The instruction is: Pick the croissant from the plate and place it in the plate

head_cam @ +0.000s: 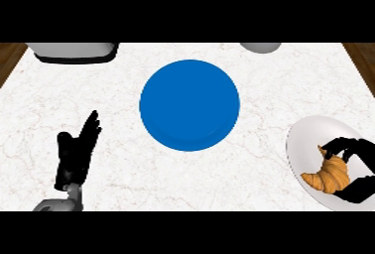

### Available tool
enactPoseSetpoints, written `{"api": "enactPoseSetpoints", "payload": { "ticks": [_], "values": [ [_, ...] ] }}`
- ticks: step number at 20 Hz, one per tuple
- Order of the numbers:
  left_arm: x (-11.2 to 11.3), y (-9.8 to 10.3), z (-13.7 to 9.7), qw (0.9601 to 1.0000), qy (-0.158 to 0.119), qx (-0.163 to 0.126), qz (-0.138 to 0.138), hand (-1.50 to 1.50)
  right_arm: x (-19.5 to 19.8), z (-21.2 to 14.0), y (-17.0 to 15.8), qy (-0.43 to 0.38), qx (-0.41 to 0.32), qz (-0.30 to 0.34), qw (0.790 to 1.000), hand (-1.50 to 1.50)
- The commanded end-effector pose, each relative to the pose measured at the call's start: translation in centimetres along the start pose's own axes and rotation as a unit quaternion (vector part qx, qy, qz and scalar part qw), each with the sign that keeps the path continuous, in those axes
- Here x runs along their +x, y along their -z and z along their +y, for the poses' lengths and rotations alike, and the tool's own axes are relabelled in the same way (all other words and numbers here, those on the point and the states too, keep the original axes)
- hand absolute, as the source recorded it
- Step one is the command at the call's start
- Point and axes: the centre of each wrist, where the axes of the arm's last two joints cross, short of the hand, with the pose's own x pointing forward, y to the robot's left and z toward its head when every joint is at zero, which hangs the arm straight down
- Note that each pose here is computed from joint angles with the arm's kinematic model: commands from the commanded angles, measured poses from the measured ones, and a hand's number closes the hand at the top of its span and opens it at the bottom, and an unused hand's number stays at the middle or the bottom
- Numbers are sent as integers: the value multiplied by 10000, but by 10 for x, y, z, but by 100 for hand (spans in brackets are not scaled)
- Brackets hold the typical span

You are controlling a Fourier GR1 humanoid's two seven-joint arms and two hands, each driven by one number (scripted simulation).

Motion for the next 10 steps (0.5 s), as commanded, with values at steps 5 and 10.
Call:
{"api": "enactPoseSetpoints", "payload": {
  "ticks": [5, 10],
  "values": [
    [5, 6, -8, 9998, 101, -165, -77, 0, 148, 59, 36, -719, -245, -1561, 9848, 150],
    [12, 7, -27, 9981, 165, -591, -113, 0, 296, 101, 35, -1290, -297, -2812, 9505, 150]
  ]
}}
